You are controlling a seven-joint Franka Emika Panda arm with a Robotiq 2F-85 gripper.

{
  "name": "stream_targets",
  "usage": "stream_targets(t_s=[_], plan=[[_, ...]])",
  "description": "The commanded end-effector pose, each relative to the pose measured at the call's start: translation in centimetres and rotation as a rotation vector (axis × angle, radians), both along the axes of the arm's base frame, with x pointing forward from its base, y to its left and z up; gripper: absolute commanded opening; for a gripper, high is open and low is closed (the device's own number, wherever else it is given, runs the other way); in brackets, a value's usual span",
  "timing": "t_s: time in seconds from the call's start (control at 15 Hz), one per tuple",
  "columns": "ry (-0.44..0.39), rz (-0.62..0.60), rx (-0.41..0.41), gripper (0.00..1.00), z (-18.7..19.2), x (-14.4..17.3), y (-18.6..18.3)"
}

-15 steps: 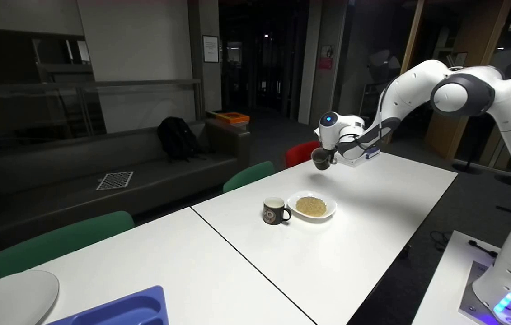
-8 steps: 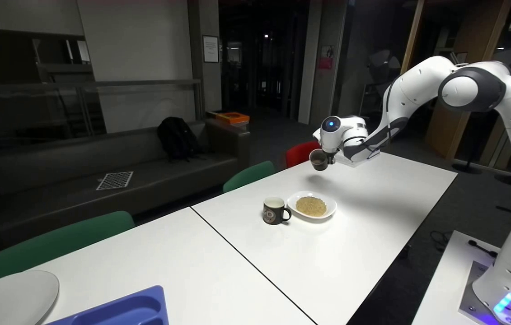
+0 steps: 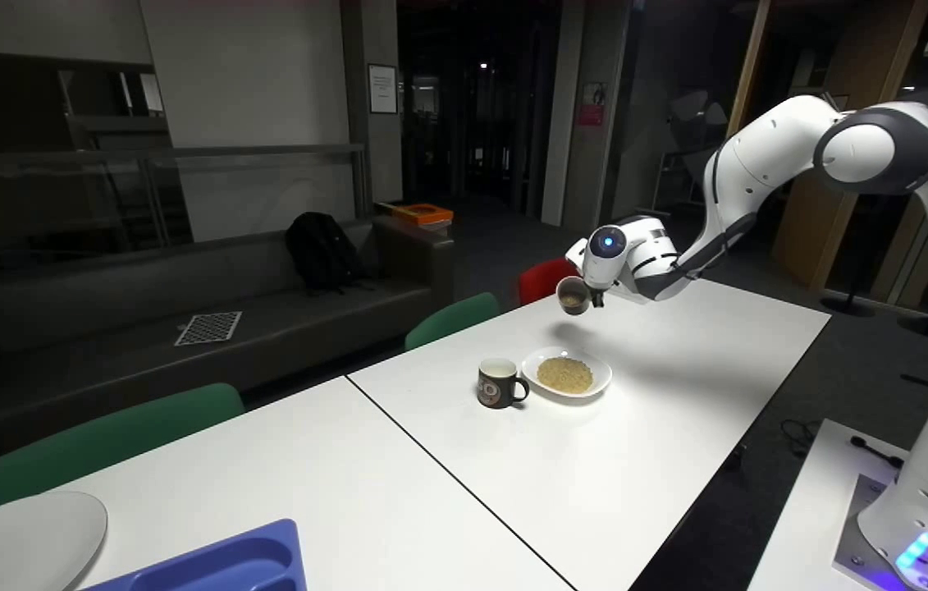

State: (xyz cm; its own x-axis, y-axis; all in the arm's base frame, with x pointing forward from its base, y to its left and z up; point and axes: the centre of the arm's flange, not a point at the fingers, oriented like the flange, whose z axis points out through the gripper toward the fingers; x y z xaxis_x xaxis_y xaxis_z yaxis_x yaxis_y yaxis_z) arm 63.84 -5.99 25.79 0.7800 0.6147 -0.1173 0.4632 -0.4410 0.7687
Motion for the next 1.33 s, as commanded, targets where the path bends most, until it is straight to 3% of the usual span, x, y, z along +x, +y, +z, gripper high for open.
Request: stream_targets(t_s=[0.0, 1.07, 1.13, 1.27], plan=[[-0.046, 0.042, 0.014, 0.05, 2.3, -2.5, 0.5], [-0.135, -0.072, 0.049, 0.05, 6.6, -6.8, -1.4], [-0.083, -0.069, 0.055, 0.21, 4.1, -4.8, -0.9], [-0.09, -0.075, 0.057, 0.21, 4.7, -5.1, -1.2]])
